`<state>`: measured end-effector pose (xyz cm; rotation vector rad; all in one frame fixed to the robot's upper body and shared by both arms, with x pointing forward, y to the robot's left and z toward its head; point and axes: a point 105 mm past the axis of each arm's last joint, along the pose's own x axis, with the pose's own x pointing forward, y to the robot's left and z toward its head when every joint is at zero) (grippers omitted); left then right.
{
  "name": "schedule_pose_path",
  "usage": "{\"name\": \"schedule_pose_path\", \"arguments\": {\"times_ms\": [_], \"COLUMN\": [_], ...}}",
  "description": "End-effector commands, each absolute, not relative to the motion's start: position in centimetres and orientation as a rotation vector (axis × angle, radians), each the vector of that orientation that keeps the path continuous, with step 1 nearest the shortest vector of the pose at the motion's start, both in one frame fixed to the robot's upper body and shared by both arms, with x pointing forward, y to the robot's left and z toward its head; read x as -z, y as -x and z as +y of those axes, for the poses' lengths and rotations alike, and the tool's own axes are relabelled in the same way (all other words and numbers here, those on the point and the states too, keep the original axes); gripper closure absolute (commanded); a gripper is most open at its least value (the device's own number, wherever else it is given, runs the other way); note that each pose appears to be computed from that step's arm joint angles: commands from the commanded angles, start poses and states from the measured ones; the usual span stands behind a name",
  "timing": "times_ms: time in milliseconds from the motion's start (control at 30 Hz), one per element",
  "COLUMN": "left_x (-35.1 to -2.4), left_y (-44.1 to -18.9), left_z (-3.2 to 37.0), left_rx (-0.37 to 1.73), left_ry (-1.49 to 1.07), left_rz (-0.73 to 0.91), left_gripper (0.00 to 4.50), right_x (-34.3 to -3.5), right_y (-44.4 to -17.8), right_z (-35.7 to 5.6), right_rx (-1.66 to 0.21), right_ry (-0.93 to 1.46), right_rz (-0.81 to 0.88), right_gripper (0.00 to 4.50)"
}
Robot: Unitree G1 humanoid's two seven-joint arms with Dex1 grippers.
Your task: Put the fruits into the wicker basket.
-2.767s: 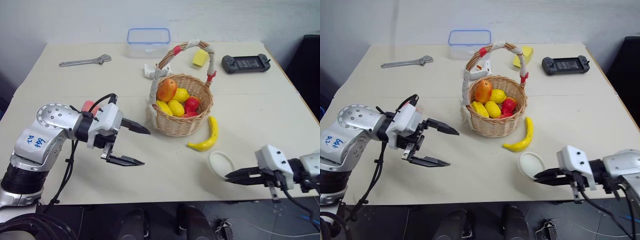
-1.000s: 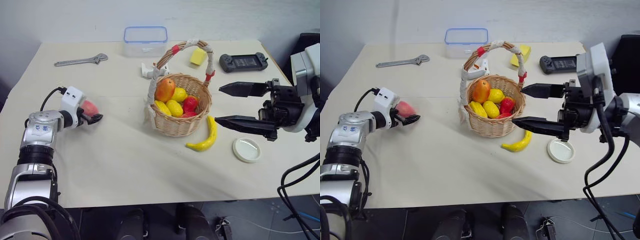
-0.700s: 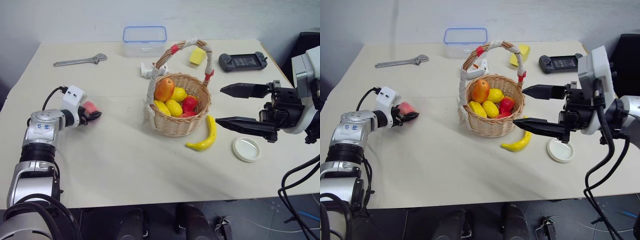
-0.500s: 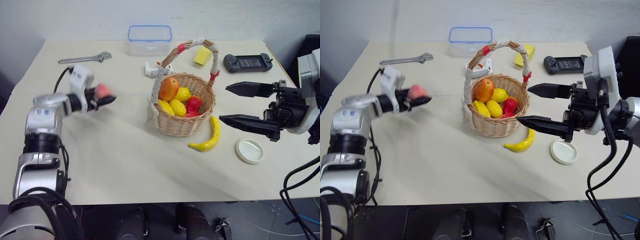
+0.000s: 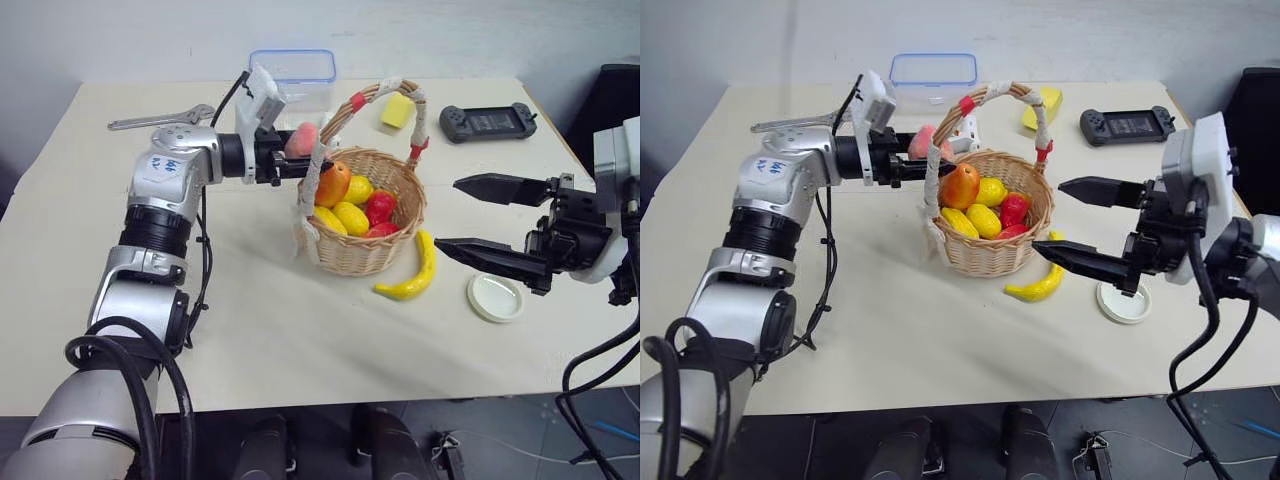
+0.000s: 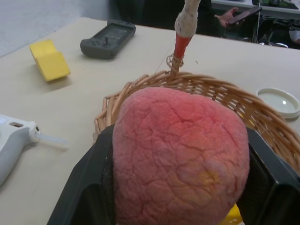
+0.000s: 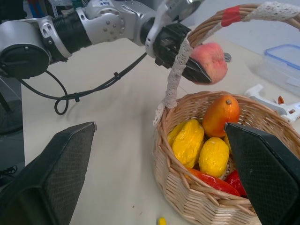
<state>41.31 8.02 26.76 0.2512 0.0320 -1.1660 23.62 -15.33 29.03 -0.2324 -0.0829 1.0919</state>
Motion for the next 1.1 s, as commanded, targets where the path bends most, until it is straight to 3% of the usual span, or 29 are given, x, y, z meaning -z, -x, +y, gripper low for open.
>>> {"name": "schedule_pose_path", "arguments": {"times_ms": [33,100,133,600,833,1100], "left_x": [-28.5,-28.5,-28.5,-29.3,-30.7,-31.8], "left_y": [-41.3,-41.1,-41.0,-41.0,-39.6,-37.0], "left_z": [7.2,6.8,6.5,6.8,7.5,12.6], "left_rx": [1.193,1.226,1.242,1.243,1.315,1.335], "left_ry": [-0.29,-0.276,-0.274,-0.259,-0.206,-0.313], "left_rz": [-0.029,-0.035,-0.039,-0.096,-0.182,-0.171], "left_gripper": [0.68,0.04,0.01,0.01,0.01,0.01], "right_x": [-30.4,-30.5,-30.5,-30.6,-30.4,-27.8], "right_y": [-22.9,-22.9,-23.0,-23.5,-23.7,-24.2], "right_z": [-15.1,-15.1,-15.1,-14.5,-14.3,-16.5], "right_rx": [-1.089,-1.088,-1.088,-1.113,-1.129,-1.036], "right_ry": [0.252,0.247,0.246,0.247,0.248,0.305], "right_rz": [-0.162,-0.166,-0.165,-0.167,-0.164,-0.055], "right_gripper": [0.0,0.0,0.0,0.0,0.0,0.0]}}
